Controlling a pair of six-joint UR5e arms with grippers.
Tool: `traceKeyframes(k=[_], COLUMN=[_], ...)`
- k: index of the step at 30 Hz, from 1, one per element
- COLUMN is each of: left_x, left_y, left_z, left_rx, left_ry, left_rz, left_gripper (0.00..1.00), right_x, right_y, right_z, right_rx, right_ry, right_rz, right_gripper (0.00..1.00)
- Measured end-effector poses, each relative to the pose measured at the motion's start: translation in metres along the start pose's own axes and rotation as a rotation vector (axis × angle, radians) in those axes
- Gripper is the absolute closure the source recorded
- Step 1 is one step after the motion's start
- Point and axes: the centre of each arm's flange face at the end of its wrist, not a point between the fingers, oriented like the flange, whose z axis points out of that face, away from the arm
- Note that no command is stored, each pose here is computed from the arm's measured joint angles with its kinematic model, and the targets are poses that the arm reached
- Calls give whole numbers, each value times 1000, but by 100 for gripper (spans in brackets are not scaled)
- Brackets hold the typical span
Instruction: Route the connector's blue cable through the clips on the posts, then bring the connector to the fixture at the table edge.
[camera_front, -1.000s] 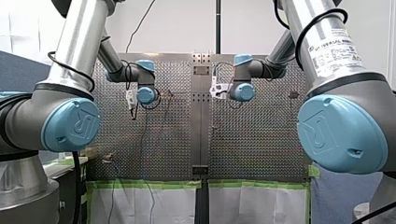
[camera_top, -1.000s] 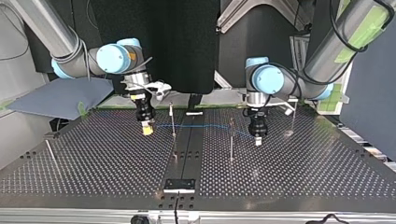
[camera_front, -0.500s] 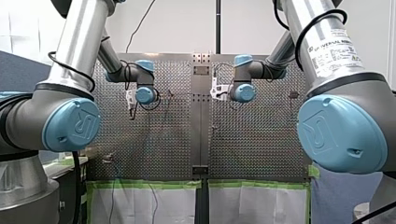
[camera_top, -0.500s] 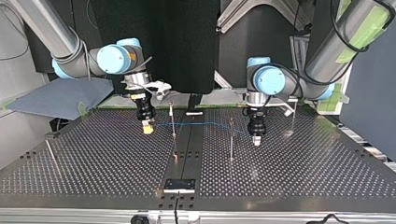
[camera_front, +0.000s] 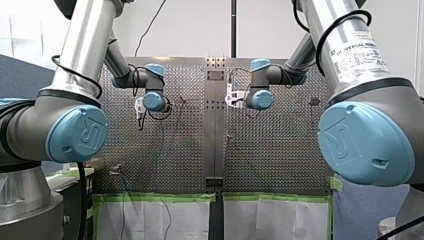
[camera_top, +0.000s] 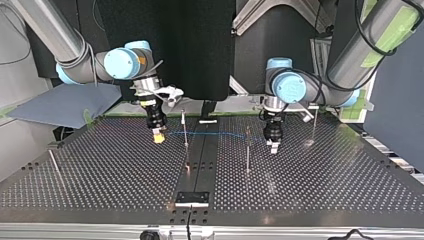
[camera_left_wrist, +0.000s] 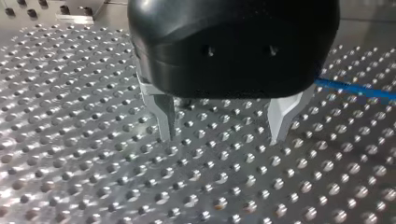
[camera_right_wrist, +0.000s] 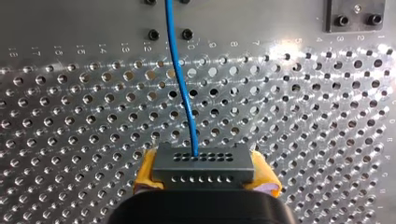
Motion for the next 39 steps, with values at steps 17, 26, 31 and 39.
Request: traceKeyframes(k=[17,26,31,39], left_x=[-7,-1,-6,-14], left_y=[-11,-15,-15,-17], left_z=[-35,-57,-68,-78], left_rx=[146,187,188,197], left_ry=[7,34,28,20], left_rz=[-148,-164,-166,-166], left_gripper=[0,0,0,0], right_x=[-1,-1,-1,-1], right_y=[-1,-1,-1,-3], right_z=[-1,-1,-2,-2], right_rx=[7,7,7,10], right_ry=[-9,-13,-17,-19], right_rz=[-1,-1,-1,-1], right_gripper=[100,100,100,100])
